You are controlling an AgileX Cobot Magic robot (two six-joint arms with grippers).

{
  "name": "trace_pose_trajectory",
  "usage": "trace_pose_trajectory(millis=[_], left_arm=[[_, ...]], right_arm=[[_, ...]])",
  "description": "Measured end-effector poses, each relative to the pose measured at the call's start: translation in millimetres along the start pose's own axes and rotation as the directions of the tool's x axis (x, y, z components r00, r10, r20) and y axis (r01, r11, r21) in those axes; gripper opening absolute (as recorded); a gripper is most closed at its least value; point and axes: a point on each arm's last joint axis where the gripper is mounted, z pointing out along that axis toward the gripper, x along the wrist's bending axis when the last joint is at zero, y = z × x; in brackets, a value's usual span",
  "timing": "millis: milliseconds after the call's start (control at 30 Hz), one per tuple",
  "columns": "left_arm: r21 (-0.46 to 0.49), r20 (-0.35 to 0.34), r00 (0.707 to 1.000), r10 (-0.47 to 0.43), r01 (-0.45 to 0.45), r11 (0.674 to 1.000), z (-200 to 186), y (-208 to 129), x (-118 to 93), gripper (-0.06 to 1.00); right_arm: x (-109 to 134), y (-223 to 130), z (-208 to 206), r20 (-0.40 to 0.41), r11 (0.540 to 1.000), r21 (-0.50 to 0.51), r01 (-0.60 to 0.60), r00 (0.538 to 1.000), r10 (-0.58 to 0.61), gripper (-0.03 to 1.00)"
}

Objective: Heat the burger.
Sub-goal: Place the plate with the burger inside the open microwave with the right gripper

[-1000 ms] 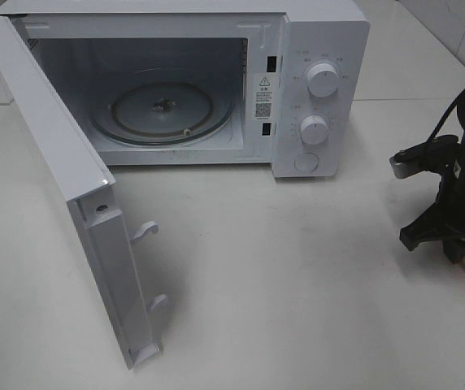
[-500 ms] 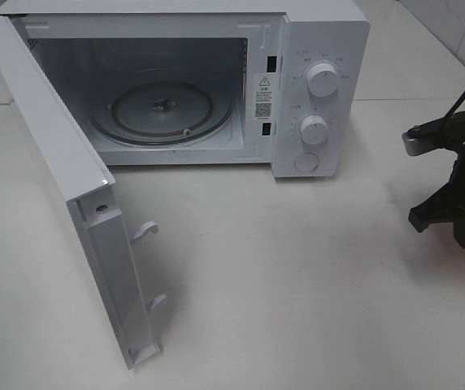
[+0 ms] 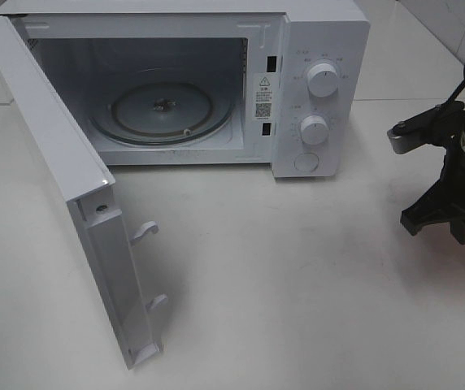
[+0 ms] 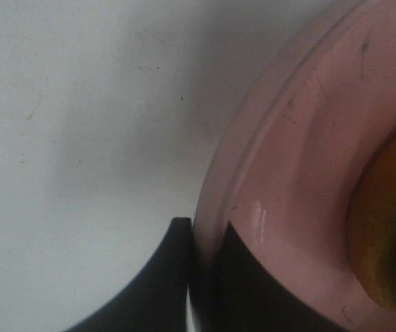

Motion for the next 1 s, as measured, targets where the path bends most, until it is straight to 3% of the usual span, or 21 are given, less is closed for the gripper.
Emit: trace_pose_trajectory(millis=[500, 1000], left_arm=[[0.000, 0.000, 1.000, 0.000, 0.000, 1.000, 0.0, 0.0, 0.0, 0.99], [0.000, 0.000, 1.000, 0.000, 0.000, 1.000, 0.0, 0.0, 0.0, 0.99]], right_arm=[[25.5, -4.4, -11.3, 0.130, 0.994, 0.029, 0.104, 0.986, -0.107, 0.05], [48.9, -35.2, -23.4, 0.142, 0.979, 0.018, 0.202, 0.969, -0.202, 0.05]])
